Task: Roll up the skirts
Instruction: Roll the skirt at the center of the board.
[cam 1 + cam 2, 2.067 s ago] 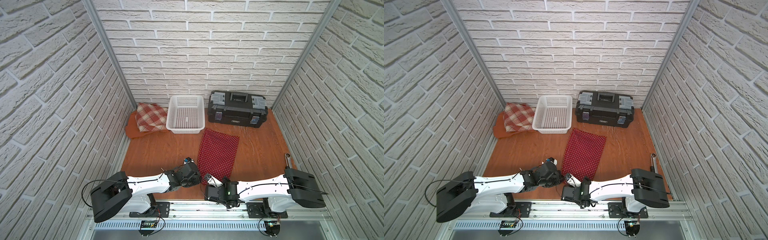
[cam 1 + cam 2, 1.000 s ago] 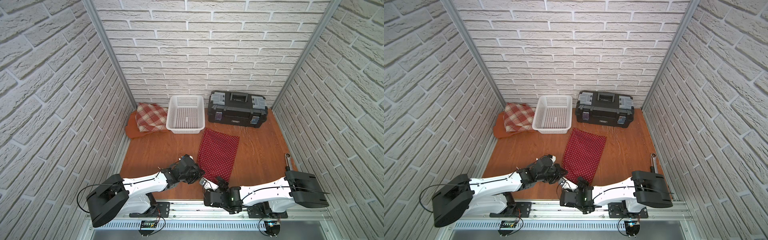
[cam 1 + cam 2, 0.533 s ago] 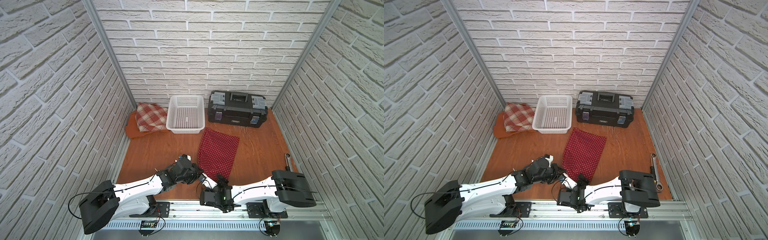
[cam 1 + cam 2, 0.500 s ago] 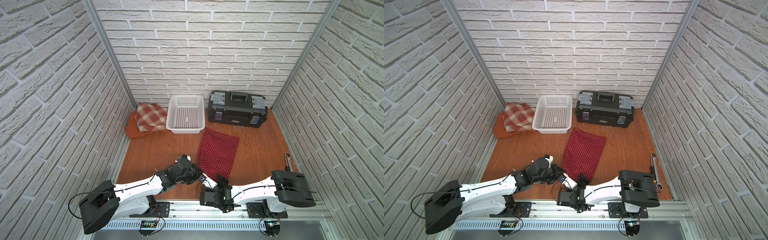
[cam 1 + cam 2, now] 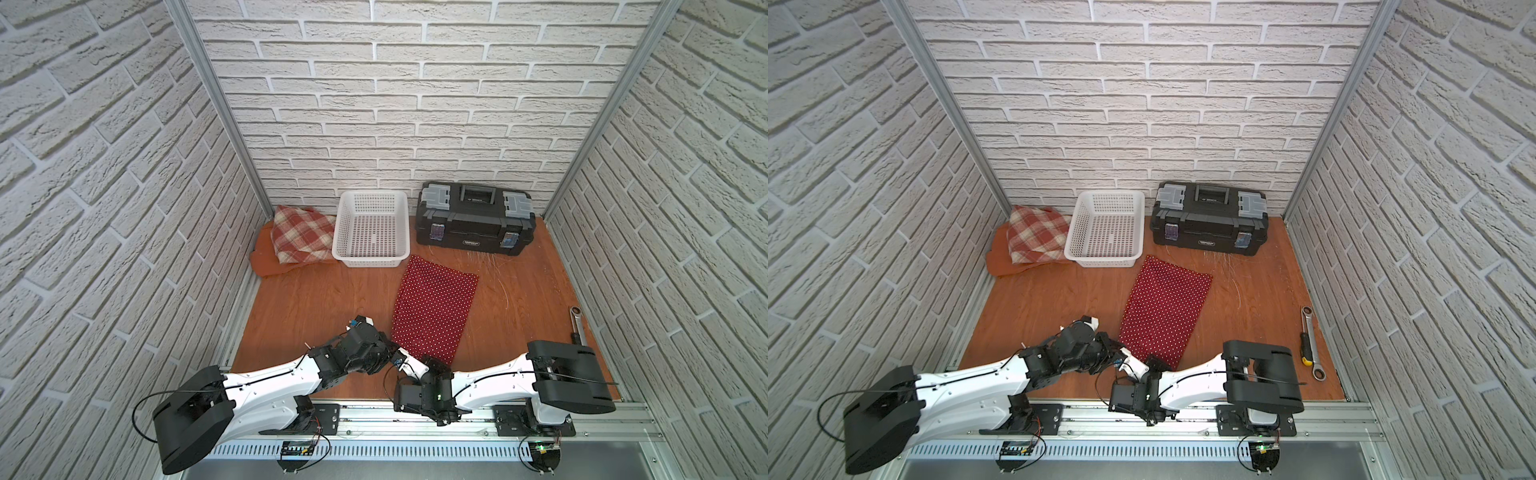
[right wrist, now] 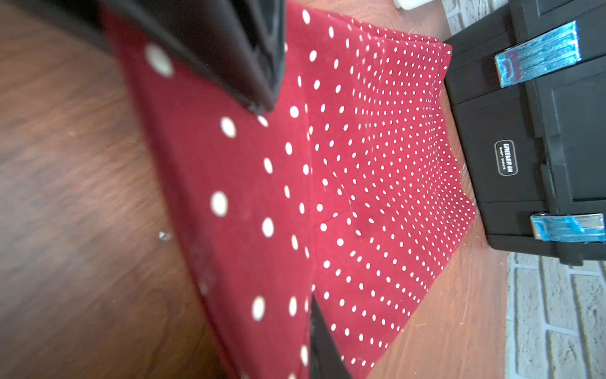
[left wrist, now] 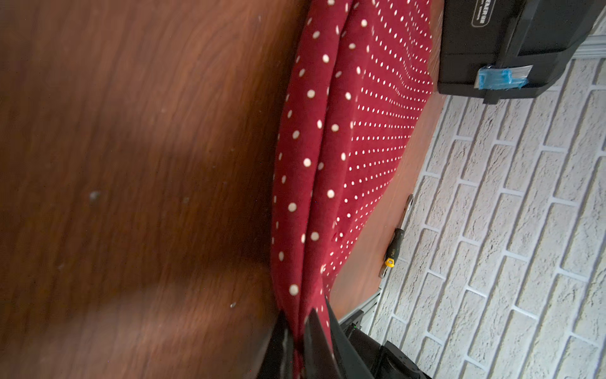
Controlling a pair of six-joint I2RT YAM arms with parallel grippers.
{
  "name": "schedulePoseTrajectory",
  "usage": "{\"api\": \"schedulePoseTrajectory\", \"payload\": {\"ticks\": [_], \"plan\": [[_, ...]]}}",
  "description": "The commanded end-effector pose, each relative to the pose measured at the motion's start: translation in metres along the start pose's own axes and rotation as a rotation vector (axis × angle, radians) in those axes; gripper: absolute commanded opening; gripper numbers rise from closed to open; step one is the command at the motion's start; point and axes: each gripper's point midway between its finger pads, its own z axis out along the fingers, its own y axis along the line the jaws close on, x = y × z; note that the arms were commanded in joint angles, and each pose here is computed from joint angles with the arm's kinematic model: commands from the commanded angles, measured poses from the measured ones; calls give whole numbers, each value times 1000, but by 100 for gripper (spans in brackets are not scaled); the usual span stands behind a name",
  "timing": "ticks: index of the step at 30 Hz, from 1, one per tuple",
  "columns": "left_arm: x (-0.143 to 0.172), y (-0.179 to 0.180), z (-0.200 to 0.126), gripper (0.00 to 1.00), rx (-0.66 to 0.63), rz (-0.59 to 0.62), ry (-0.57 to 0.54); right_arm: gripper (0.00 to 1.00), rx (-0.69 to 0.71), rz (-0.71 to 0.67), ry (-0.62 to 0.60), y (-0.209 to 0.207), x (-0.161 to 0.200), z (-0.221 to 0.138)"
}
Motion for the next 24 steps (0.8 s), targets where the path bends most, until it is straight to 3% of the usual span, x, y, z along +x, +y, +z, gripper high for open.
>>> {"api": "schedulePoseTrajectory", "payload": {"ticks": [1,7,15,24], "plan": [[0,9,-8,31,-26,3,-4,3,-23,18,-17,4,-16,-1],[-29,22,-35,97,-60,13,-114,2,-157,-77,20,27,-17,-4],[-78,44,-90,98,-61,20,-351,2,-467,-37,66,49,-27,-14],[-77,45,-70,98,-89,81,-292,2,-796,184,105,43,-47,-17]]}}
